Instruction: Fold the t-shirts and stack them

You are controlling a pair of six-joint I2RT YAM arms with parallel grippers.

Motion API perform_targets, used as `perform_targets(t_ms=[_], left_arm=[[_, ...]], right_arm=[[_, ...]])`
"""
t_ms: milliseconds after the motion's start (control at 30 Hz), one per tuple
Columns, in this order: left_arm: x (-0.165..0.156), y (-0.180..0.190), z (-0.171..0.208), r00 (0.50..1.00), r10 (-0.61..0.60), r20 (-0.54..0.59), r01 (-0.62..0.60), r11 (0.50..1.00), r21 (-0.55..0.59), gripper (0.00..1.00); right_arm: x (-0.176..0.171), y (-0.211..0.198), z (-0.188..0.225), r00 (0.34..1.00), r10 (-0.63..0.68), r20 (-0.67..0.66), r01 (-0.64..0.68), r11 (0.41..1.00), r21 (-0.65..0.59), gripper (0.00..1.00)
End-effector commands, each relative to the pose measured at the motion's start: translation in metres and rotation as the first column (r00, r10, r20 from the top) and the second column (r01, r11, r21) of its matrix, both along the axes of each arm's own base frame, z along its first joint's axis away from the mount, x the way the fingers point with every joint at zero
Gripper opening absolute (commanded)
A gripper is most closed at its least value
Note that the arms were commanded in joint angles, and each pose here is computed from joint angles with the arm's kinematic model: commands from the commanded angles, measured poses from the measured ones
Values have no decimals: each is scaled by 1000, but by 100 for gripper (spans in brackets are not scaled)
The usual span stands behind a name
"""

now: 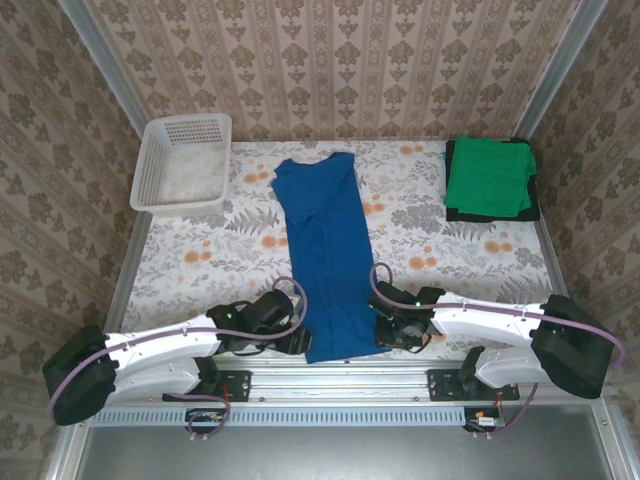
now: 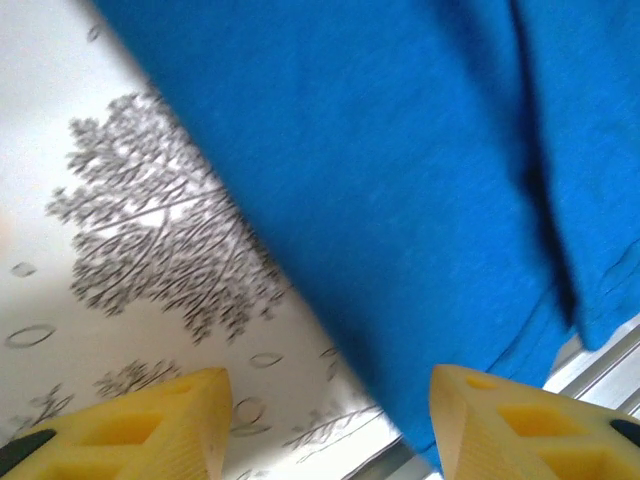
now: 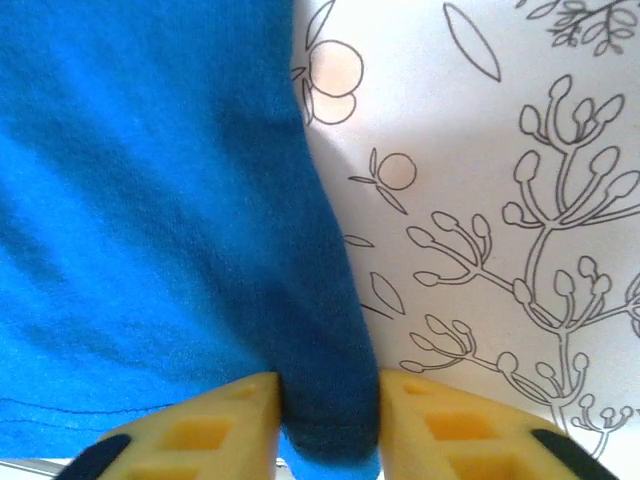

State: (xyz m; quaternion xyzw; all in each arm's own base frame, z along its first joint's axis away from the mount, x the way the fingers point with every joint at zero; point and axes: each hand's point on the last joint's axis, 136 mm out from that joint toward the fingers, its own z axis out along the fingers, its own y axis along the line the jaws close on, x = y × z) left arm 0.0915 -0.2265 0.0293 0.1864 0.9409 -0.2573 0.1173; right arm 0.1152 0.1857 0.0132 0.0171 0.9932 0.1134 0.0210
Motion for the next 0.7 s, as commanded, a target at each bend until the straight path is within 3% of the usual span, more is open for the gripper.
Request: perform_targets(t_ms=[0,167,333,433,533,667], left_arm=[[5,-21,7,998,67,14,-66,996,-68,57],[-19,-28,1,999,26,-25,-26,999,-34,57],[-33,-4,-21,997,48,-63,-41,993,110,57],[-33,-18,-19,998,27,-63,-23,997,67,55],[-36,-29,-22,997,6,-77,-1,998,64,49],[-42,-26,-30,994,-2,-105,11,996,86,33]], right_arm=[[1,13,3,1000,23,6,-24,999,36,24],[7,13,10,999,16,47,-18,999,51,9],[11,14,17,996,20,83,-25,997,68,5],[11,14,18,996,26,85,-32,997,69,4],[12,13,20,995,27,100,-34,997,72,4],[15,13,26,992,28,122,-38,996,79,4]])
